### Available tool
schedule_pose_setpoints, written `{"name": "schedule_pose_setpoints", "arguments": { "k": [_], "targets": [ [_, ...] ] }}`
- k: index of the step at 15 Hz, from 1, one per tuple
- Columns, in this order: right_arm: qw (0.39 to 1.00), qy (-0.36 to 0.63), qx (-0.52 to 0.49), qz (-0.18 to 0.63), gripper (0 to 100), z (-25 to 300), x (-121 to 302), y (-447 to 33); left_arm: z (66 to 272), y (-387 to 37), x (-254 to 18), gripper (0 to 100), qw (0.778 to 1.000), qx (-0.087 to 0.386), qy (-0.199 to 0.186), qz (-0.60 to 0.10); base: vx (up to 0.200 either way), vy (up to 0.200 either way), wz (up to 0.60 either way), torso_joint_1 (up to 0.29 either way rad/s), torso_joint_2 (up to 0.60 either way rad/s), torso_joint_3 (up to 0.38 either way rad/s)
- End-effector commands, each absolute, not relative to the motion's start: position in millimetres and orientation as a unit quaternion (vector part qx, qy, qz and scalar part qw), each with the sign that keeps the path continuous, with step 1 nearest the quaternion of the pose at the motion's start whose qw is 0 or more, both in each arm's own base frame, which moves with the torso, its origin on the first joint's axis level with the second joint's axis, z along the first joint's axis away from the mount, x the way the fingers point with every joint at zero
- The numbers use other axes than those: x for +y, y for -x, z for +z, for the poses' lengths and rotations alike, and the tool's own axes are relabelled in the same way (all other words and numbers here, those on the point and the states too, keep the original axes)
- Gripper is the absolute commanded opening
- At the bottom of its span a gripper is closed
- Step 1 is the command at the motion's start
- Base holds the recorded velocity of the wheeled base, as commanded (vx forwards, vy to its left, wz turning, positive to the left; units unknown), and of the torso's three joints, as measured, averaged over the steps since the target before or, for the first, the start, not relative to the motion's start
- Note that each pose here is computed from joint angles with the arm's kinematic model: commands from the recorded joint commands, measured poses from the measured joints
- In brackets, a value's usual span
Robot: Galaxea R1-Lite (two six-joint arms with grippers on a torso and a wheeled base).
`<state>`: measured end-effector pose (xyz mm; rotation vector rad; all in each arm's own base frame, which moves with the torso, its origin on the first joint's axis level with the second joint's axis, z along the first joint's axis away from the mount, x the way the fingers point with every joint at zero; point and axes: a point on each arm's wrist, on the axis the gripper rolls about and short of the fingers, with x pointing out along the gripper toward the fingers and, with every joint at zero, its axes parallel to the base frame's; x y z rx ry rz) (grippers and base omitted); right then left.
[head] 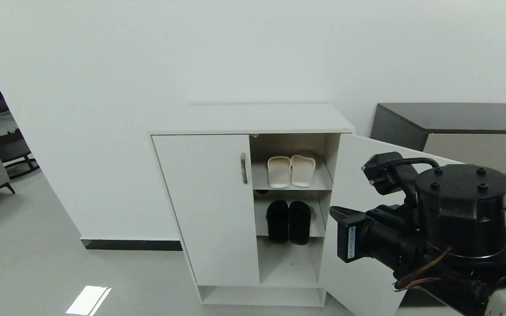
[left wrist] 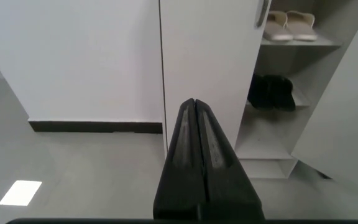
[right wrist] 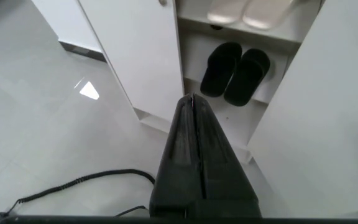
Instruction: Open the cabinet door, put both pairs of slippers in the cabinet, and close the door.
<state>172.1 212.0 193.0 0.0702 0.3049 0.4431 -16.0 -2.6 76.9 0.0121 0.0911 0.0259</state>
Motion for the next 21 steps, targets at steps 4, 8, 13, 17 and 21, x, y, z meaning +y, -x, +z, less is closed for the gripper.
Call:
{"name": "schedule_pose_setpoints", "arguments": {
  "k": [4,8,13,17,21],
  "targets": [
    [0.964,-0.034,0.151,0.218,0,192.1,212.5,-172.7,76.9,15.9,-2.6,0,0.999,0.046,-0.006,0.013,0.0,0.0,0.0,0.212,-0.49,-0.281],
    [0.964,-0.034,0.151,0.218,0,192.1,212.5,-172.7,76.9,15.9,-2.6,0,0.999,0.046,-0.006,0.013,0.0,0.0,0.0,0.233,-0.51,-0.283],
    [0.965,-0.031,0.154,0.211,0,190.0,210.5,-174.4,76.9,15.9,-2.6,0,0.999,0.046,-0.006,0.013,0.0,0.0,0.0,0.249,-0.54,-0.297],
    [0.967,-0.034,0.149,0.204,0,184.1,208.1,-179.9,76.9,15.9,-2.6,0,0.999,0.046,-0.006,0.013,0.0,0.0,0.0,0.178,-0.37,-0.199],
    [0.967,-0.029,0.147,0.204,0,181.4,208.9,-181.1,76.9,15.9,-2.6,0,0.999,0.046,-0.006,0.013,-0.15,0.0,0.0,0.029,-0.04,-0.029]
  ]
}}
